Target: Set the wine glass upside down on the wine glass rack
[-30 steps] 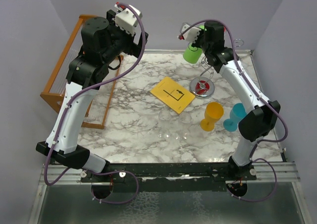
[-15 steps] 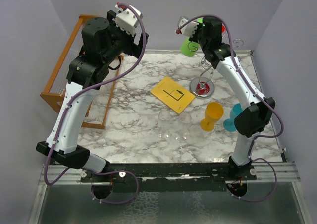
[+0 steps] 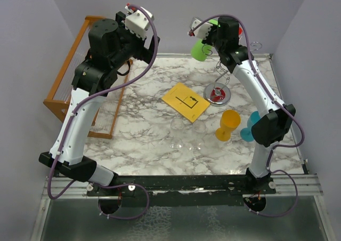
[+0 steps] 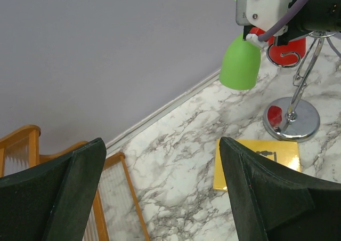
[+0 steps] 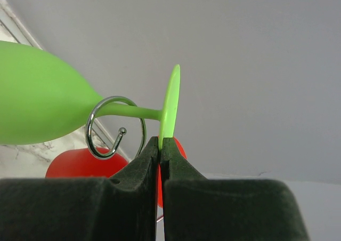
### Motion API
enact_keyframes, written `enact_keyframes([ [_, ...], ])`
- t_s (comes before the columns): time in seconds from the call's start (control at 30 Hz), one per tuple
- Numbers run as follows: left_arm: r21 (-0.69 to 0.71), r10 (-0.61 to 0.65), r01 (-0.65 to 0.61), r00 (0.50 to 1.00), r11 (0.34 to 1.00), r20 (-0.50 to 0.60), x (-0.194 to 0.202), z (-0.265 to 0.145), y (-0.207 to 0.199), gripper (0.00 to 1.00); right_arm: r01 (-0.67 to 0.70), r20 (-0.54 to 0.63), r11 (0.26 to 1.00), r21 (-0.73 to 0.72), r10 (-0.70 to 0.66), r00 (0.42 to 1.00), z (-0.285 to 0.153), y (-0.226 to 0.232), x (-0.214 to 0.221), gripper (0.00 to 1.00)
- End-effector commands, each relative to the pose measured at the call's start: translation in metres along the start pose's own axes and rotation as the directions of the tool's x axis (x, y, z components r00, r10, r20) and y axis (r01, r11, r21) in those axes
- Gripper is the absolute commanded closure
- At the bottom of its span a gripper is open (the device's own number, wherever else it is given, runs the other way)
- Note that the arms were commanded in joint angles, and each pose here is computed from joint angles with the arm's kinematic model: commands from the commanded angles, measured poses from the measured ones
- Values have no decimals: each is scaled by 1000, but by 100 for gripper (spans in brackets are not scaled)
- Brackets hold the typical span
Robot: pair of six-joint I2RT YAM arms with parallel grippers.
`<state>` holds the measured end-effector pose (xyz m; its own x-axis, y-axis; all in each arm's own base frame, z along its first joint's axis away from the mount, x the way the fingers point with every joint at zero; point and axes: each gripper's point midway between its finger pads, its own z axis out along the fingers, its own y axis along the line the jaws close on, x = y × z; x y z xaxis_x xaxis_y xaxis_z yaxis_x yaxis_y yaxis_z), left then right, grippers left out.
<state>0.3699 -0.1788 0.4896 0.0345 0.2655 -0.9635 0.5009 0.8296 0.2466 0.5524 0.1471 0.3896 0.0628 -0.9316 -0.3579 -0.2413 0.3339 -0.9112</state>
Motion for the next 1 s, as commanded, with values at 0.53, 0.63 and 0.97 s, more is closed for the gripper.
enact_keyframes([
  [0.53,30,4,-3,1000,1000,-12,7,2,-5,9,17,68,998,-60,-13,998,-27,7,-8,96],
  [0.63,30,5,-5,1000,1000,-13,7,3,-5,9,20,68,998,-64,-16,998,-29,9,-7,95],
  [0.97,38,7,-6,1000,999,-22,11,4,-7,9,25,41,998,-63,-23,999,-29,16,1,89],
])
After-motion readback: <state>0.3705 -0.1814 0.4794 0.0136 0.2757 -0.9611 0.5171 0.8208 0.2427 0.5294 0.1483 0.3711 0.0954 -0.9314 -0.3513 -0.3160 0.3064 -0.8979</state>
